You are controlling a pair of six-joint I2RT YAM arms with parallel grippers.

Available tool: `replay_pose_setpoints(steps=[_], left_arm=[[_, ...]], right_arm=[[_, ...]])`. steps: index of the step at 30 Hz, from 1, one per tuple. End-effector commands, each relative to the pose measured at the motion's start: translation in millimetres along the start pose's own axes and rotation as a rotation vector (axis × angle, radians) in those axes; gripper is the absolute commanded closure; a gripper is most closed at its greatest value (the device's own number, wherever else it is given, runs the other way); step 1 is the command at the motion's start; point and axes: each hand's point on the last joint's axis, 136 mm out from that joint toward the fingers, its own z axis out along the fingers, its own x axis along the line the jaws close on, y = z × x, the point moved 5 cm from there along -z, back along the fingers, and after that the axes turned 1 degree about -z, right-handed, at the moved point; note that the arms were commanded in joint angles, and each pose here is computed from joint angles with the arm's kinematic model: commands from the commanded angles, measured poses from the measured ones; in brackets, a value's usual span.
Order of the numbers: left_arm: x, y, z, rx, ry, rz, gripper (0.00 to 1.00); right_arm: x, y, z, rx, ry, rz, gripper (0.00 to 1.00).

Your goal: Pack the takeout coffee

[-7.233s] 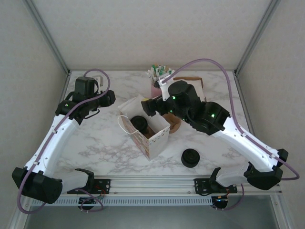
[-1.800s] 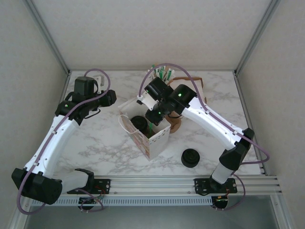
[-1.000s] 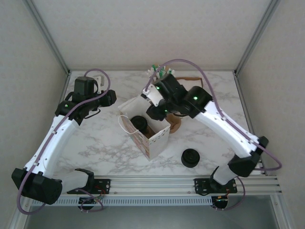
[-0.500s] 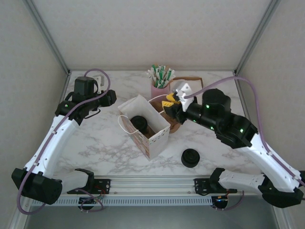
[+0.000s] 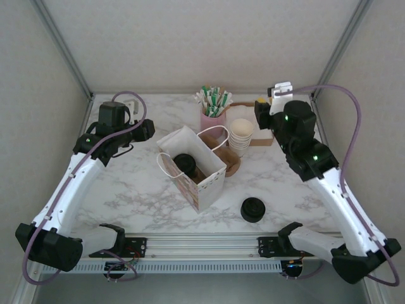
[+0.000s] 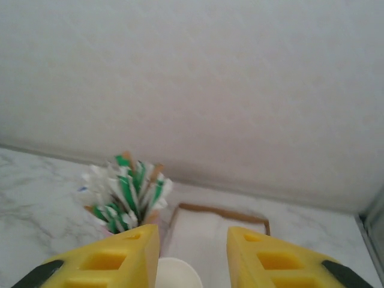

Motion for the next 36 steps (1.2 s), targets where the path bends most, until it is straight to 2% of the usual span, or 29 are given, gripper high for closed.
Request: replay_pose_setpoints(steps=[1, 8, 17, 26, 36], left_arm=[[-2.0, -0.8, -4.0, -0.011, -0.012, 0.01, 0.47], [-2.2, -0.7, -4.8, -0.014, -0.013, 0.013, 0.47], [-1.0, -1.5, -2.7, -0.008, -0.006, 0.012, 0.47], [-0.2, -2.2, -0.7, -0.003, -0.001, 0.013, 0.47], [0.7, -3.1, 2.9, 0.005, 0.007, 0.016, 0.46]], right_arm=[[-18.3, -17.5, 25.7, 0.097, -0.03, 0.147, 0.62], [-43.6, -54.4, 83.2, 0.247, -0.062, 0.26, 0.61], [-49.6, -108.4, 143.9, 0.488, -0.02, 0.306, 0.6], [-54.7, -154.8, 184.5, 0.651, -0.009, 0.308, 0.58], [-75.5, -182.1, 218.9, 0.749, -0.047, 0.354, 0.55]])
